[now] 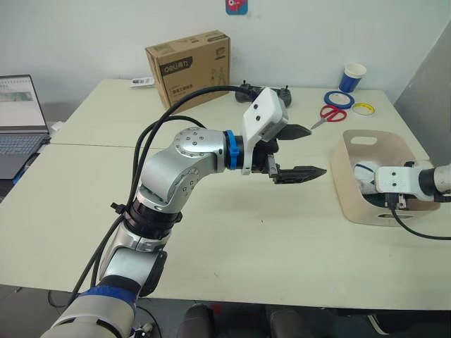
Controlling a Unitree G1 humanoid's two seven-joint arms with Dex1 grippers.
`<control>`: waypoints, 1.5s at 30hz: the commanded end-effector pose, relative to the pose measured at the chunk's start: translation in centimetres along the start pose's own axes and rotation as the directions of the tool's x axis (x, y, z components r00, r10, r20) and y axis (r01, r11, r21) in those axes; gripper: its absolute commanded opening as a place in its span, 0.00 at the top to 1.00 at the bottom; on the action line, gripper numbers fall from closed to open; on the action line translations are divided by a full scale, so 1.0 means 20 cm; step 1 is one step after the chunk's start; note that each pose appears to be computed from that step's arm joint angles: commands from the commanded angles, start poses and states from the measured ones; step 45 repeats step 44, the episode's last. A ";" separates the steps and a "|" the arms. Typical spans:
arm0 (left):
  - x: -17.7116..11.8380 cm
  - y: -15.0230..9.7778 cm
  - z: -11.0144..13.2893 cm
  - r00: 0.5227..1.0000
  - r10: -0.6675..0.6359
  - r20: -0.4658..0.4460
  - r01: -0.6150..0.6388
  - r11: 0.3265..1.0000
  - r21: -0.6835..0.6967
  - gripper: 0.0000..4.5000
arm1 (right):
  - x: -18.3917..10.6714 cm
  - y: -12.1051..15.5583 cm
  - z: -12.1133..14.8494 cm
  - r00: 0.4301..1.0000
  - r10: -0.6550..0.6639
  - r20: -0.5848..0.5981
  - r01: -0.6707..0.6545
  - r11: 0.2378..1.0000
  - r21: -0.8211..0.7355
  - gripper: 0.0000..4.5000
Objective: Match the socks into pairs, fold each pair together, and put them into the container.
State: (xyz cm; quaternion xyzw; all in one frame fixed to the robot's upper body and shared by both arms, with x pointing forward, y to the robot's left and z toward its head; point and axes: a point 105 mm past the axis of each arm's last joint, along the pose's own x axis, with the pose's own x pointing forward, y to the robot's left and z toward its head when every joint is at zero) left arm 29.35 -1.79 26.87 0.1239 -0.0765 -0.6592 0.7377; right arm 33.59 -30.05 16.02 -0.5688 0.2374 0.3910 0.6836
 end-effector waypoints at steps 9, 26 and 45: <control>-0.07 0.05 0.00 0.999 0.042 -0.017 -0.042 0.998 0.040 0.00 | -0.36 -0.17 0.06 0.999 0.039 0.032 -0.043 0.991 0.124 0.45; -0.61 0.25 -0.29 0.791 0.606 -0.084 -0.605 0.795 0.038 0.00 | -0.14 -0.37 0.78 0.682 -0.436 0.587 0.129 0.862 0.490 0.08; -0.96 -0.07 -0.91 0.340 0.890 -0.304 -0.932 0.362 0.016 0.00 | 0.33 0.15 0.80 0.622 -0.728 0.289 0.260 0.540 0.801 0.00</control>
